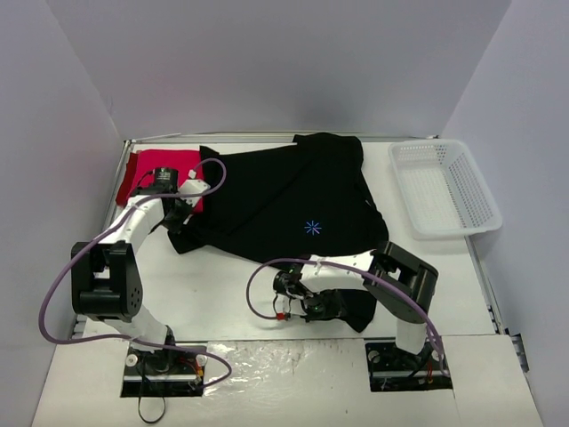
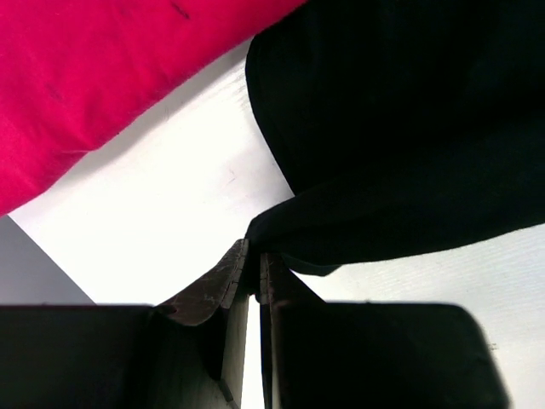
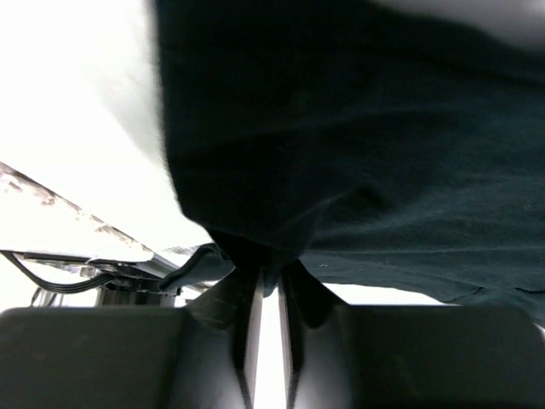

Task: Fold and stack the t-shirts
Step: Grap the side of the flattened tshirt closest away from the robot with both arms, then fold the flattened tshirt in 1/3 of the way

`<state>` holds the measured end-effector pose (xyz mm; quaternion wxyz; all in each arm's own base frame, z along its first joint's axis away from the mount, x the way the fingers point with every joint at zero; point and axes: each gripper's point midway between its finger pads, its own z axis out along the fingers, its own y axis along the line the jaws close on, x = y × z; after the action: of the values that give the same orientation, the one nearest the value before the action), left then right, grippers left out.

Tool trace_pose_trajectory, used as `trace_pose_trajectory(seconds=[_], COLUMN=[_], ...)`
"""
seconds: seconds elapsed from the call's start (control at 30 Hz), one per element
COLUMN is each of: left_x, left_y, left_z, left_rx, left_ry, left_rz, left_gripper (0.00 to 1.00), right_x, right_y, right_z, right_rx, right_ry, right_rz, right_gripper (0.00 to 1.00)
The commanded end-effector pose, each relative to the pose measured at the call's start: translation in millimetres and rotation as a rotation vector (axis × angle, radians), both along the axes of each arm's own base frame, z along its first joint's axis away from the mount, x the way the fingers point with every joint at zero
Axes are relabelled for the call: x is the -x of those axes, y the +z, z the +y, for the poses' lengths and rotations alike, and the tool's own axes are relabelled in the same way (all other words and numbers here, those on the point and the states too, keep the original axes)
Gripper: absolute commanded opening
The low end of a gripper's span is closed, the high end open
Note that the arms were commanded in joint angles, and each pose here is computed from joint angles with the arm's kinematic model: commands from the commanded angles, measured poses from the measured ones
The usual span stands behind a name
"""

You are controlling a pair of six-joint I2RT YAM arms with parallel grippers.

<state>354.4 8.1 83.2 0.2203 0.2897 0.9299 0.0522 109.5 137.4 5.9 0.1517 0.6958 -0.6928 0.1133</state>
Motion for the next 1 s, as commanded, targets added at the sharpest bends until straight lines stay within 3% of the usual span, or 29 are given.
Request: trace_pose_trajectory(seconds=[0.0,0.03,0.33,0.6,0.97], left_x=[4,10,81,139,166], left_y=[29,34,41,21,9], left_z=[-1,-4,-15,-10,-5], left_rx=[0.014,0.029,0.060,0.025,-0.012], left_ry=[-0.022,-0.033,-0.169,-0.232,-0.266], left_rz=[-0.067,-0.066,-0.027,0.037,0.037], left_gripper=[0.02,0.02,0.02,0.02,0.02], right_x=[-4,1,-13,-1,2], right_y=[18,24,67,69,79], right_z=[-1,-3,-28,-36,-48], right_rx=[-0.028,-0.039,-0.110,-0.104,-0.191], right_ry=[-0.024,-0.059,-0.175,-0.218,-0.313], right_rz=[0.005,0.050,0.133,0.219,0.242], right_gripper=[0.07,0.00,0.00,0.00,0.00])
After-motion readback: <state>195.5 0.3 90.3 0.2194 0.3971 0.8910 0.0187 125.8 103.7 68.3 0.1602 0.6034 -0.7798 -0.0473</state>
